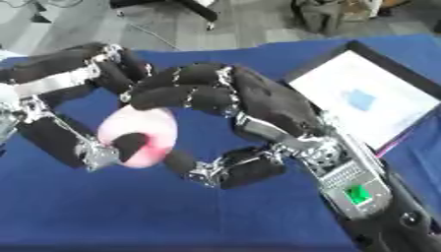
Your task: Pick up the objects with one hand, pass them to the other hand, and then place them into the box on the other side of the table.
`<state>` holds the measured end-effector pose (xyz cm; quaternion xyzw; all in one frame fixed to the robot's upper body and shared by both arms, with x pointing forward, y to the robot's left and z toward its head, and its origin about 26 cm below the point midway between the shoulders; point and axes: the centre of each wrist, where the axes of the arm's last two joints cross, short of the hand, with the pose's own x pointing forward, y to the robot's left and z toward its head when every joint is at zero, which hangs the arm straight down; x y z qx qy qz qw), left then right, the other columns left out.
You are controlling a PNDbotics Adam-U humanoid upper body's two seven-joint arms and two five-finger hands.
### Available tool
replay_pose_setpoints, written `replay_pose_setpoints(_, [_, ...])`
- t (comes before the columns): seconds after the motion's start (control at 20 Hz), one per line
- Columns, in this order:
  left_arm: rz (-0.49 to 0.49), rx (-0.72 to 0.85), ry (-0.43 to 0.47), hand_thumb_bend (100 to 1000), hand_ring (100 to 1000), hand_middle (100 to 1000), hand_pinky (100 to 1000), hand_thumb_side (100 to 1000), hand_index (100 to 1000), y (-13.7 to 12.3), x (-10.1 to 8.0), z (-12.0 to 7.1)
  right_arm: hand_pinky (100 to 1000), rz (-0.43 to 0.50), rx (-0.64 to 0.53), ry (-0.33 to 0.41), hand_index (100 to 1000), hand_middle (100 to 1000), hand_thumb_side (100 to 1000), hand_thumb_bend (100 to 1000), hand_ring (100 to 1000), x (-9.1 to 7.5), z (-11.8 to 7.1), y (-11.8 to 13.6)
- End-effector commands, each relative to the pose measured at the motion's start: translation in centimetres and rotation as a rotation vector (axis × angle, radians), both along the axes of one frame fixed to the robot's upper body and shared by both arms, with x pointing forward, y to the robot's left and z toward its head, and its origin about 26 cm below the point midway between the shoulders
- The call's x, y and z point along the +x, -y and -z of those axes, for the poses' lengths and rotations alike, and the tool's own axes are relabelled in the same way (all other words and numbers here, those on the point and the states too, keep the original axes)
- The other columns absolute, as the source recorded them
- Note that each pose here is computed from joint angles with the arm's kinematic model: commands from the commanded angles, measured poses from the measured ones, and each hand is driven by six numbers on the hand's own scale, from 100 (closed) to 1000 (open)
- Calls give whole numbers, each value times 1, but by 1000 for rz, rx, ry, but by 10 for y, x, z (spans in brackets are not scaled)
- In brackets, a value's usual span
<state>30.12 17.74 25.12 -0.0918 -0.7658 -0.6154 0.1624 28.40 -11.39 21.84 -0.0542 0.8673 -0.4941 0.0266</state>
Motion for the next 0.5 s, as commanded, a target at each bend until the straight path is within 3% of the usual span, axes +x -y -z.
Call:
replay_pose_setpoints(0.05, [28, -9, 24, 100, 440, 361, 721, 263, 373, 2, -2, -10, 763, 18, -5, 30, 886, 804, 100, 164, 757, -3, -4, 0])
replay_pose_setpoints(0.5, [32, -32, 28, 100, 440, 361, 721, 265, 375, 0, -2, -13, 759, 56, -28, 27, 886, 803, 100, 154, 755, -4, 2, 1])
